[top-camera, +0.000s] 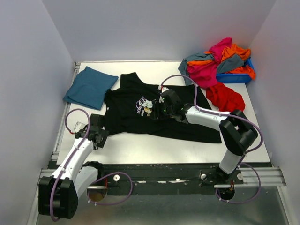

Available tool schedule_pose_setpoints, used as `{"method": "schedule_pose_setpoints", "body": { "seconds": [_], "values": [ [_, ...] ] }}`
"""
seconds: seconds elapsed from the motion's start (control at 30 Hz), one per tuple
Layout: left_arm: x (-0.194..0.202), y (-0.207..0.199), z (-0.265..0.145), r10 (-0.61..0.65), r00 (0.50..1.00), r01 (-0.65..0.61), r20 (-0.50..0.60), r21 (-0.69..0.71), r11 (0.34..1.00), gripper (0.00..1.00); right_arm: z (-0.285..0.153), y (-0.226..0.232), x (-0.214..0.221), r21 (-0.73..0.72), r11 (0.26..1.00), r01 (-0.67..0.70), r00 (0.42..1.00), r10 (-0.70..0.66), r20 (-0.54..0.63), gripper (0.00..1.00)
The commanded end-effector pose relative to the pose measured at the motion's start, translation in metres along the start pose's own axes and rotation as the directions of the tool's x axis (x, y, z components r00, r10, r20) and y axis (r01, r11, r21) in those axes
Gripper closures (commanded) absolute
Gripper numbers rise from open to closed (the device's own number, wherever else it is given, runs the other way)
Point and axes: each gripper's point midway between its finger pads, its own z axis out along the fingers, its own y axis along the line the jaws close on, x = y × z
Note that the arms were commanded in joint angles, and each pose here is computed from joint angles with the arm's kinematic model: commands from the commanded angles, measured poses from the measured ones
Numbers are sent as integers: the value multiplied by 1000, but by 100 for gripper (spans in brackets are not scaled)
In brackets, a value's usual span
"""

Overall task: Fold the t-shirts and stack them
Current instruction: Fold the flattened tshirt in 1/3 of the way

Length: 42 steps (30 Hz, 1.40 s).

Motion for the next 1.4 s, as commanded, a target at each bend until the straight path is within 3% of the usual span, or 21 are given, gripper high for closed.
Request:
{"method": "schedule_pose_setpoints", "body": {
  "seconds": [0.0,0.13,0.37,0.43,0.5,0.53,0.7,0.83,1.0,1.03,1.07,1.1,1.17,1.2,1.23,1.37],
  "values": [
    [3,-17,2,-111,994,113,-23,70,991,46,-5,-5,-8,30,1000,-7,999,6,50,44],
    [5,-21,10,-118,993,119,-22,83,989,46,-4,-5,-6,32,999,-6,999,5,48,44],
    [14,-30,25,-126,991,131,-53,108,985,57,-4,-8,-5,45,999,-9,999,7,49,44],
    [21,-34,30,-117,990,127,-84,127,984,70,-4,-10,-5,55,998,-8,999,5,53,44],
    [19,-31,30,-116,991,123,-74,103,987,95,-5,-11,-7,62,998,-10,998,6,60,44],
    [14,-30,29,-107,993,111,-49,97,989,100,-5,-11,-6,62,998,-8,998,5,56,44],
    [-36,-28,9,-48,982,38,181,57,998,100,-5,-11,-6,58,998,-2,999,-1,54,44],
    [-65,-22,-6,-10,953,4,302,21,1000,100,-5,-10,-5,57,998,-8,999,5,52,44],
    [-70,-12,-2,14,949,-9,315,-17,1000,100,-7,-12,-6,64,998,-18,998,15,58,44],
    [-68,-10,1,17,952,-10,305,-27,1000,98,-7,-12,-6,63,998,-20,998,16,58,44],
    [-65,-8,4,23,956,-13,291,-37,999,90,-8,-11,-6,61,998,-18,998,15,59,44],
    [-64,-7,6,30,959,-17,282,-47,999,78,-9,-11,-8,62,998,-13,998,9,64,44],
    [-63,0,7,41,962,-17,271,-90,996,43,-11,-8,-8,43,999,6,998,-9,63,44],
    [-64,1,7,44,961,-16,272,-103,995,35,-11,-1,-11,8,1000,25,997,-25,75,44],
    [-66,-1,6,58,960,-29,274,-109,994,30,-12,4,-12,-24,999,41,996,-39,75,44],
    [-80,-18,-4,142,944,-114,299,-111,987,28,-12,30,-13,-166,981,104,992,-91,82,44]
  ]
}}
